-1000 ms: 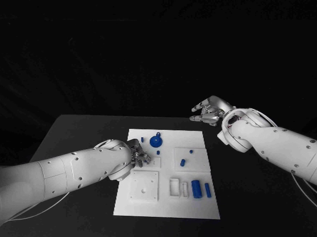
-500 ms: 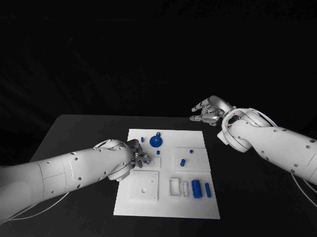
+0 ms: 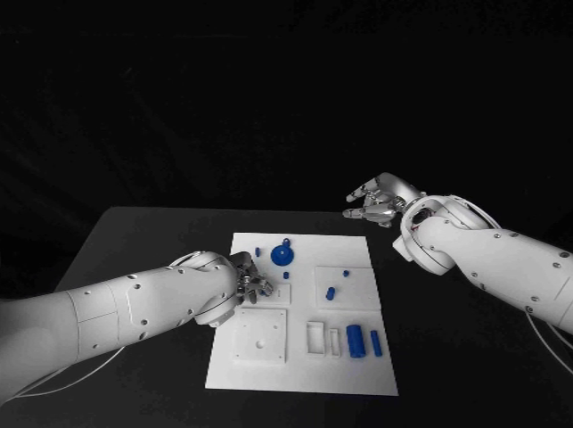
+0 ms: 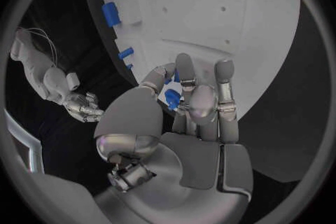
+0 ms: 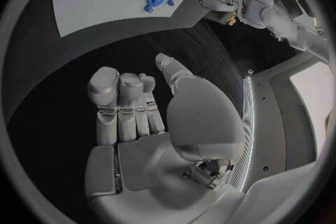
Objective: Assemble the parts on the task board
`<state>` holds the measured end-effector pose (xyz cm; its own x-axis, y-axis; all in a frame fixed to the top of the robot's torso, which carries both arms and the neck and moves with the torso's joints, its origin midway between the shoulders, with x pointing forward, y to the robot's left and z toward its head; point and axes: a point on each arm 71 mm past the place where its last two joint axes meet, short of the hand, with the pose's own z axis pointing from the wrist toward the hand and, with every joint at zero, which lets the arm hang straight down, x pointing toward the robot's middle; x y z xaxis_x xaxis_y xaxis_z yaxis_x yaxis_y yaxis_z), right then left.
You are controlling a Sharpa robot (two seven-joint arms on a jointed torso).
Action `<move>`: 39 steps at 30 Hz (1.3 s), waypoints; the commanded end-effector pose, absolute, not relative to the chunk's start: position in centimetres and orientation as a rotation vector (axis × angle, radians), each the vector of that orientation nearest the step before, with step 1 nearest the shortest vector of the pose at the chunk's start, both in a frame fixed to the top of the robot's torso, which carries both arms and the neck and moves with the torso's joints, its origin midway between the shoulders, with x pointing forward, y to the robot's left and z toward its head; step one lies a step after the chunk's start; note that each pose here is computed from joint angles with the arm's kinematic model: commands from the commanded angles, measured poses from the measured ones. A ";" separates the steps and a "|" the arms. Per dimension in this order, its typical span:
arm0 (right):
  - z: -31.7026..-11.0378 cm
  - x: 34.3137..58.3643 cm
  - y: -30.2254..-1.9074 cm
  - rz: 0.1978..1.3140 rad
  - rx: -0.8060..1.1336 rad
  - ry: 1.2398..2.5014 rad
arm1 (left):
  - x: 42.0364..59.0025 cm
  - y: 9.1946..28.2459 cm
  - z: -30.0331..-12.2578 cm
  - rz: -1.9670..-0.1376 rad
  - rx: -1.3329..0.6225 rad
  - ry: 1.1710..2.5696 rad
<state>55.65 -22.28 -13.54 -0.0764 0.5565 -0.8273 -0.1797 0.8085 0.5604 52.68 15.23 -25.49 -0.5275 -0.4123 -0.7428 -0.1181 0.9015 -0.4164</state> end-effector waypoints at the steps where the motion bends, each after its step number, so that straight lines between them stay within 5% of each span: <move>1: -13.6 55.7 -22.2 0.625 0.306 1.543 | 52.3 15.1 -26.0 -0.376 -0.361 2.157; 39: -13.7 55.8 -22.0 0.625 0.304 1.556 | 52.3 14.9 -26.2 -0.368 -0.336 2.194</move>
